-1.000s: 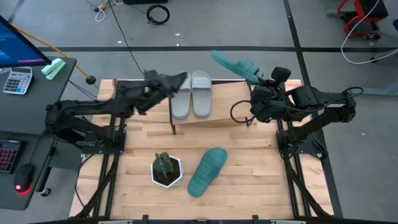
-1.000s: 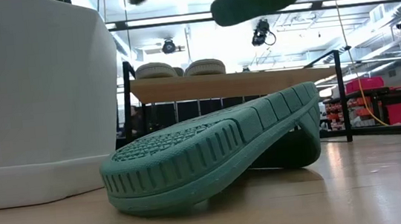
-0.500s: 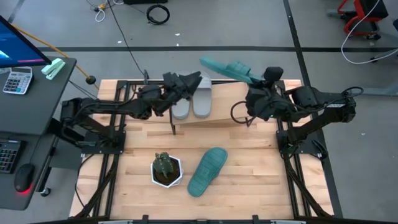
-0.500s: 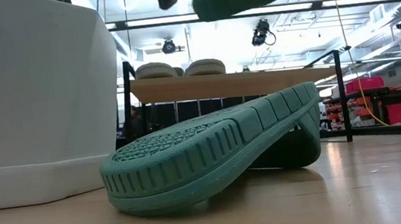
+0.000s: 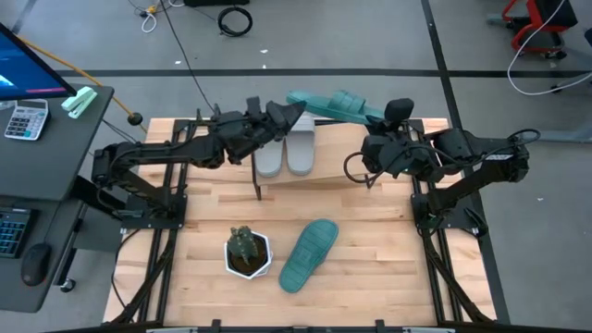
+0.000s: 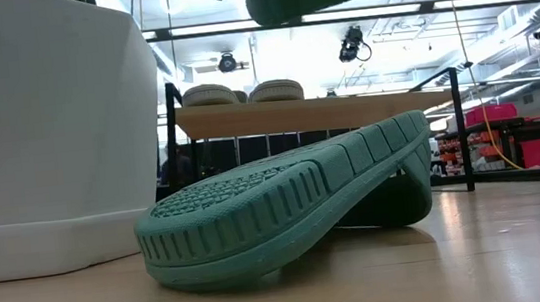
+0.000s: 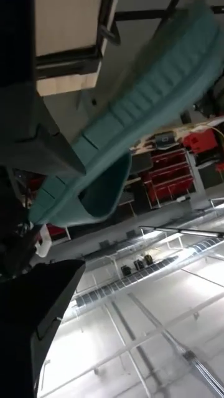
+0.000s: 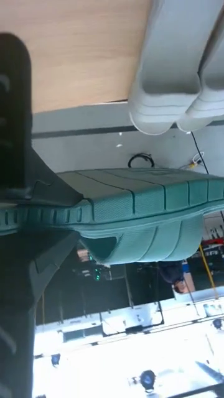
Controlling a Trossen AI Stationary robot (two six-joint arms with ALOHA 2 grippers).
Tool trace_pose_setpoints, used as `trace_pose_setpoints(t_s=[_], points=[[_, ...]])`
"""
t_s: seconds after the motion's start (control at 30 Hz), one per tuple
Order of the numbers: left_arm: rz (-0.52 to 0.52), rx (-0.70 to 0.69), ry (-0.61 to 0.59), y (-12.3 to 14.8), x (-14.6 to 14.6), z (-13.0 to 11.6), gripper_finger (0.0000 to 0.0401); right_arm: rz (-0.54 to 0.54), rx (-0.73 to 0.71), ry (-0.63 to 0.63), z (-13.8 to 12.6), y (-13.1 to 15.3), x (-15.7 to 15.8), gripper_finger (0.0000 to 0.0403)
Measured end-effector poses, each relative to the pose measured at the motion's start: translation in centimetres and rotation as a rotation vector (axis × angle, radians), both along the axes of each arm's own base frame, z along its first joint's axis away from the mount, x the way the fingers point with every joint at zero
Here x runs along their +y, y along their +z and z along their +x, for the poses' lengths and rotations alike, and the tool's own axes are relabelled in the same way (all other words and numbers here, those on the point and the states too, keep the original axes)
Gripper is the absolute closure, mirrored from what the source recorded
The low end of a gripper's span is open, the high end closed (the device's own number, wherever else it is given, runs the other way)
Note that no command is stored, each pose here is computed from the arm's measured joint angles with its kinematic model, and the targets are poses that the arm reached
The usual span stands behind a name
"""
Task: Pick and place slides into the shelf
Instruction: Put the right green slides on the shelf
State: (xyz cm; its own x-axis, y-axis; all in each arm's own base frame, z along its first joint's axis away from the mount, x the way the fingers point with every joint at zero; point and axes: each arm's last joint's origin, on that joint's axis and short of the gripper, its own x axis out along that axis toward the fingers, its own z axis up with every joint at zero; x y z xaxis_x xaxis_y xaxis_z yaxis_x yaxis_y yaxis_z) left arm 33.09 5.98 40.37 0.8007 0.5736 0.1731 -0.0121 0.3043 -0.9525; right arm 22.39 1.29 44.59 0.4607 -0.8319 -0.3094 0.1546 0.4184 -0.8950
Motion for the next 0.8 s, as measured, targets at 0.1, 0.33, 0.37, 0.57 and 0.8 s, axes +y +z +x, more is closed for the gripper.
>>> trace_pose_setpoints(t_s=[0.1,0.33,0.37,0.57,0.8], points=[[-0.005,0.03,0.001,-0.2,0.0,0.0,0.0148,-0.022,0.036,0.012,0.0,0.0,0.0,0.0355],[-0.033,0.101,-0.041,-1.0,-0.5,0.2,0.0106,-0.055,0.079,0.018,0.0,0.0,0.0,0.0355],[-0.037,0.118,-0.033,-1.2,-0.3,0.2,0.0101,-0.056,0.081,0.019,0.0,0.0,0.0,0.0355],[-0.175,0.14,0.082,-2.3,1.3,-0.2,0.0071,-0.048,0.084,0.031,0.0,0.0,0.0,0.0357],[-0.248,0.07,0.127,-2.3,2.9,-0.6,0.004,-0.014,0.047,0.081,0.4,0.3,0.2,0.0357]])
